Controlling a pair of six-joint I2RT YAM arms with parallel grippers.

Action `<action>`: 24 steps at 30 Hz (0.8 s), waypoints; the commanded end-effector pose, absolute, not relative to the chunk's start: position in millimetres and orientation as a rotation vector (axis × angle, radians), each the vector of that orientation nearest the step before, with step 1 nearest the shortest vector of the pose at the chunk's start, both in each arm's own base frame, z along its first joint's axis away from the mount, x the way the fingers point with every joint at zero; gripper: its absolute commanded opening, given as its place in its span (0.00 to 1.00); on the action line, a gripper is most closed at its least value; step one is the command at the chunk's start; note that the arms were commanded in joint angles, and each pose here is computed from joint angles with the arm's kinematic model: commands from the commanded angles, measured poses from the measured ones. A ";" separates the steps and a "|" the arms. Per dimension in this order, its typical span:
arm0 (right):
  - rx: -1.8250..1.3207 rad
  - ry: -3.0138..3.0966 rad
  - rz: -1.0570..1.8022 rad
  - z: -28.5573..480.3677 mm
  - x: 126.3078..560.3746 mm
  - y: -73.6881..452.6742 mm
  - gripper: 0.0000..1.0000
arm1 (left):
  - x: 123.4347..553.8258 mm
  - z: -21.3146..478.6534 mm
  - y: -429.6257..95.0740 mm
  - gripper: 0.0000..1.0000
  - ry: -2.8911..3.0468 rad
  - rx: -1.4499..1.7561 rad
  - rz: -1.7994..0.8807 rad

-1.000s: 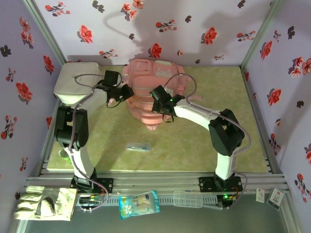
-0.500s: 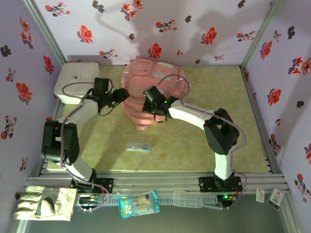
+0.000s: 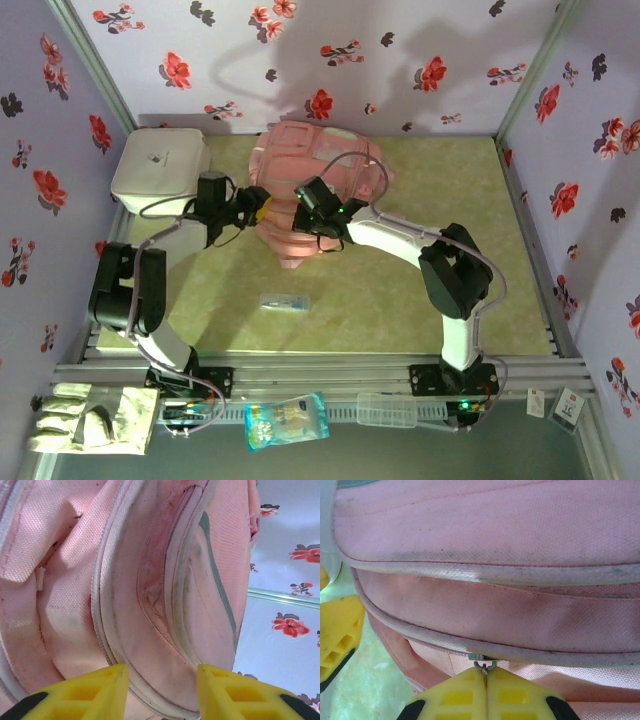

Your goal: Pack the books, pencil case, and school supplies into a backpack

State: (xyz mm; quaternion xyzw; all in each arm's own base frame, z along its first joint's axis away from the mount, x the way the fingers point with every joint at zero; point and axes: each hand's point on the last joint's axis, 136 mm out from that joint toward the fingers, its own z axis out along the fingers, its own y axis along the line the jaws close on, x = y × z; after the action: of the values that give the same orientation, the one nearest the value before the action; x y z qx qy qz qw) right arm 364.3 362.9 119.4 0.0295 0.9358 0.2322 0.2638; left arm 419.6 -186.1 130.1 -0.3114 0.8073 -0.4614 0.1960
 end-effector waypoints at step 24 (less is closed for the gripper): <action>-0.023 2.448 0.692 149.5 360.3 364.1 0.00 | 435.3 110.3 -193.2 0.31 2.215 -1.035 -1.282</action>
State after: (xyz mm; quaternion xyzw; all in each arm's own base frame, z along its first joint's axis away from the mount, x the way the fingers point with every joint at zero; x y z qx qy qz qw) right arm 361.4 362.9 124.3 0.0080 0.9316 0.2407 0.2723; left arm 425.5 -190.7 106.8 -0.3810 0.7830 -0.4597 0.1742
